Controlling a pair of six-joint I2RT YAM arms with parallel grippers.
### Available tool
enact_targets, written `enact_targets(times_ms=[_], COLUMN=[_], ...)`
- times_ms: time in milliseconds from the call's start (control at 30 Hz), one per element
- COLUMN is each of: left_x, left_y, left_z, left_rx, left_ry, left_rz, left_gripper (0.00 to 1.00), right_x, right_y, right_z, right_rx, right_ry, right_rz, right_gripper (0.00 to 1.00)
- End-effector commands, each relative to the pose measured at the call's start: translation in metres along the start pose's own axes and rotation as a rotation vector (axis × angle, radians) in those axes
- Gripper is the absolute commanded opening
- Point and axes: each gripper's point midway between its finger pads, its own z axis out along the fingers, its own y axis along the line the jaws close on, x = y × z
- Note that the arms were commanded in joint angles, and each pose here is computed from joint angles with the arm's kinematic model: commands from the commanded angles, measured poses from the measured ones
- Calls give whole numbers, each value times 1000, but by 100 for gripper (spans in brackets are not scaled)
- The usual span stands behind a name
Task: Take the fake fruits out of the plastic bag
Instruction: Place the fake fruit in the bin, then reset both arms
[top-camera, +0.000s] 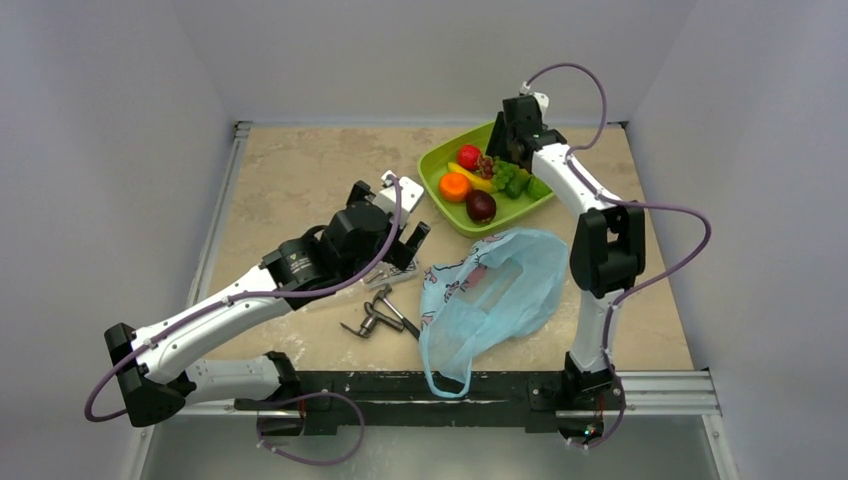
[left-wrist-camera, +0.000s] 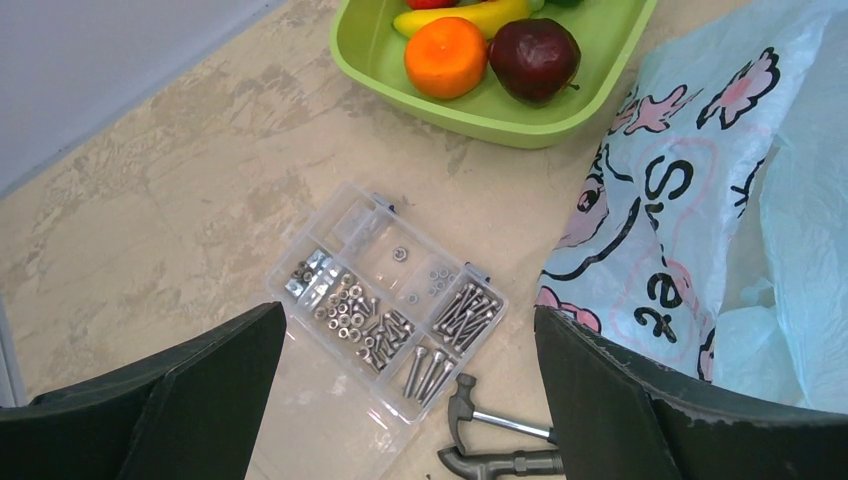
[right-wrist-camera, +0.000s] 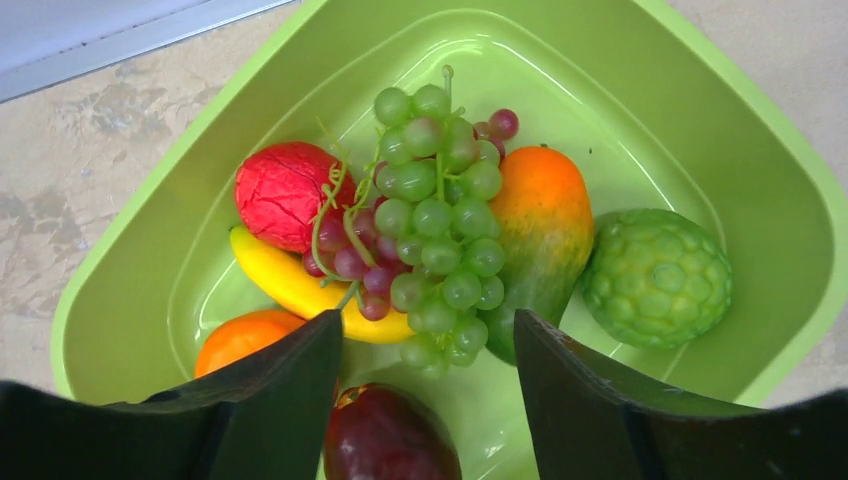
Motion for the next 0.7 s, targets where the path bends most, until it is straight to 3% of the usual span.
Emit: enact_targets(times_ms=[0, 167, 333, 500, 667], left_x=[-15, -16, -24, -45, -77], left_y=[5, 4, 8, 18, 34], left_z=[-1, -4, -14, -38, -88], left_rx=[-19, -8, 3, 13, 61], left_ry=[-62, -85, -139, -224, -304], left_rz=[-14, -22, -42, -76, -125], left_gripper=[95, 95, 95, 95, 95], right_x=[-36, -30, -25, -30, -30], right_y=[0, -7, -26, -47, -68], right_z=[-42, -92, -158, -236, -304], right_rx=[-39, -120, -192, -271, -345], right_ry=[-90, -100, -156, -273, -406], right_rz=[-5, -19, -37, -57, -62], right_gripper=[66, 77, 98, 99, 99])
